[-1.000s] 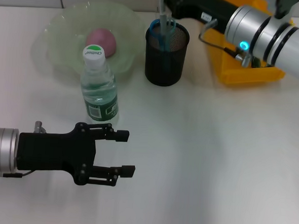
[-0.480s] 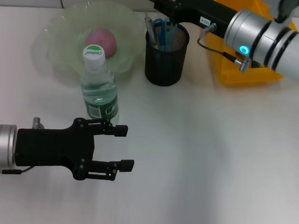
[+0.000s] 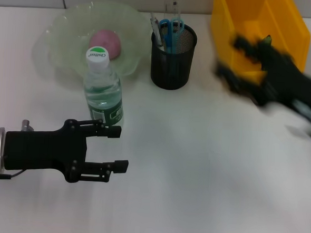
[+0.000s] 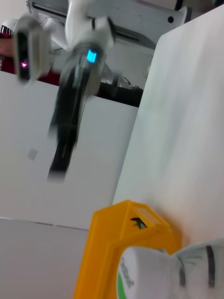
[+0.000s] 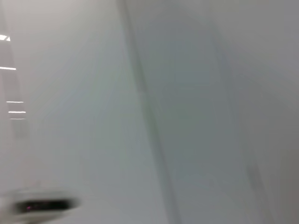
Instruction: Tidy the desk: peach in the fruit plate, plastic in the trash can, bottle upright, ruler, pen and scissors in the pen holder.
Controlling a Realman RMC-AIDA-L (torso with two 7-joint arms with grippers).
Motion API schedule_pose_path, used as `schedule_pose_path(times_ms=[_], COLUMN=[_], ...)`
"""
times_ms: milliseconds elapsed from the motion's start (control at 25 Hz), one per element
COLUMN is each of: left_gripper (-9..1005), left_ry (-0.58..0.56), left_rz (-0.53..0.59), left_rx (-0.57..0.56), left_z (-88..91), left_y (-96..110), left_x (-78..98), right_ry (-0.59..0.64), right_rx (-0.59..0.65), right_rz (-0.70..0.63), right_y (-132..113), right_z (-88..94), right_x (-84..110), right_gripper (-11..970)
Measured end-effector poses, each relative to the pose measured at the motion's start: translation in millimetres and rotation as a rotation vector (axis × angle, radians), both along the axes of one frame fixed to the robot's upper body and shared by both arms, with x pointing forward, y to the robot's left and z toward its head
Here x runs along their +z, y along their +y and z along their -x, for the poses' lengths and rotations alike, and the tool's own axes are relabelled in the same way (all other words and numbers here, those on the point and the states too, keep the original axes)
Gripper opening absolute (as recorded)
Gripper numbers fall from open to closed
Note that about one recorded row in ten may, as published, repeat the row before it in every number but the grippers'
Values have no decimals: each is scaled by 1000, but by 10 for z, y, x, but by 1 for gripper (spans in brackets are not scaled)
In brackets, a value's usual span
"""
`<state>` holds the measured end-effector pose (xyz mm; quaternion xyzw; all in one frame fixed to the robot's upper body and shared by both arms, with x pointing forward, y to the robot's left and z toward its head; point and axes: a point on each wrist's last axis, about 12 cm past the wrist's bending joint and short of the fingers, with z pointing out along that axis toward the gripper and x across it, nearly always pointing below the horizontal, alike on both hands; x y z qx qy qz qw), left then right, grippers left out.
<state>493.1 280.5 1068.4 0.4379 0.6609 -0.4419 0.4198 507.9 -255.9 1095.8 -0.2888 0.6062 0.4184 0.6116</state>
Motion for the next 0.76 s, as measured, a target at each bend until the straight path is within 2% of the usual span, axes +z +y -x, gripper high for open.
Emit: schedule_pose_path(times_ms=[80,160,280,440,760], left_gripper=[786,786,786,786,786], left_ry=[-4,-6,-9,-9,-7], left_rz=[-9,-13,-16,-12,-4], left_rx=[2,-1,-3,-5,-23], left_z=[-19,-29,-39,-34,5], left_y=[20,25,27,14,38], left_x=[12,19,26,22,41], right_ry=[-5,16,76,142,120], right_rx=[96,219,333,379,372], right_rz=[-7,0,21,70,81], right_y=[-223,-417,-564,-563,-465], right_z=[294,561,768,846,874], right_x=[-37,-66,-110,-208,-312], right_gripper=[733,761,802,816,817])
